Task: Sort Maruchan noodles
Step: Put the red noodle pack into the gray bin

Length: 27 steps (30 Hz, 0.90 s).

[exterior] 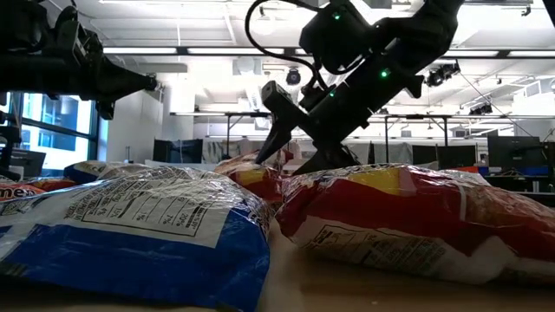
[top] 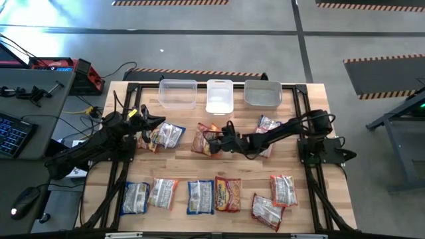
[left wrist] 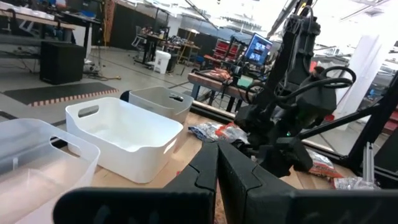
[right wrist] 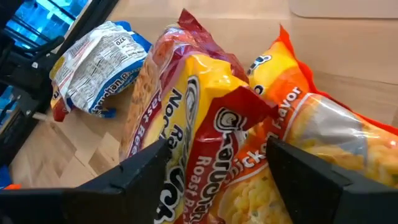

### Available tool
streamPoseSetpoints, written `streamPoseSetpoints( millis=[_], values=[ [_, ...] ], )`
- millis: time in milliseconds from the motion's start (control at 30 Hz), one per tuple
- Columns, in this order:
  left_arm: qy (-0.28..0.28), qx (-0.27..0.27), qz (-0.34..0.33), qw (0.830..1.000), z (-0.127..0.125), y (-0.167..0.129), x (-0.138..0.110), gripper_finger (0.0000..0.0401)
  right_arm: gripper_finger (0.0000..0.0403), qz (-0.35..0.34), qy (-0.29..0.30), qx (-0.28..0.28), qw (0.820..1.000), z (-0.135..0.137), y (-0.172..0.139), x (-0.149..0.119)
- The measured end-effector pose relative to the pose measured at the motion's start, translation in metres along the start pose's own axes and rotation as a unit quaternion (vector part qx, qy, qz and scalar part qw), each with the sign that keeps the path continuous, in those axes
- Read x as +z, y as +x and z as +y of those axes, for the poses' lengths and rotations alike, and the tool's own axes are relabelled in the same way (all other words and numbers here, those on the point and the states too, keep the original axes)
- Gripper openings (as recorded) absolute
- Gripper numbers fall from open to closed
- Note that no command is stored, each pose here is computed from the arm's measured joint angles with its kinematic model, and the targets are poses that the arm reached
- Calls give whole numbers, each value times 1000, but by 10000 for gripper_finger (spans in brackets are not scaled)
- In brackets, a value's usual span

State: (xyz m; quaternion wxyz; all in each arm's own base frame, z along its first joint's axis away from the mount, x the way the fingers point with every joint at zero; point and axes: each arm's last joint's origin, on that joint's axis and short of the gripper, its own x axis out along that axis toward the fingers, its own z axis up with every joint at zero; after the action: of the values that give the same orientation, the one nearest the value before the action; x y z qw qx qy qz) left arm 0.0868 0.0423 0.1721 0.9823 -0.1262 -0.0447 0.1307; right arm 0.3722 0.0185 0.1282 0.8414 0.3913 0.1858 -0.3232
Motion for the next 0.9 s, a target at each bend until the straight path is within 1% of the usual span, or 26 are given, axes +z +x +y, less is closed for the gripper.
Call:
streamPoseSetpoints(
  millis=[100,367,500,567,667,733,900],
  values=[
    [0,0,0,1000,0,0,0,0,217,-1,-5,-4,1000,-1,0,0],
    [-3,-1,0,1000,0,0,0,0,84,-2,-54,-4,999,-1,0,0],
    [-14,-1,0,1000,0,0,0,0,36,-9,-62,2,998,0,0,1],
    [-13,-1,0,1000,0,0,0,0,20,-10,-70,12,997,2,0,2],
    [-15,-2,0,1000,0,0,0,0,7,-12,-83,30,996,7,-5,6],
    [-14,-2,0,1000,0,0,0,0,5,-17,-86,43,995,11,-9,14],
    [21,-2,0,1000,0,0,0,0,5,-16,-117,81,990,16,-21,37]
  ],
)
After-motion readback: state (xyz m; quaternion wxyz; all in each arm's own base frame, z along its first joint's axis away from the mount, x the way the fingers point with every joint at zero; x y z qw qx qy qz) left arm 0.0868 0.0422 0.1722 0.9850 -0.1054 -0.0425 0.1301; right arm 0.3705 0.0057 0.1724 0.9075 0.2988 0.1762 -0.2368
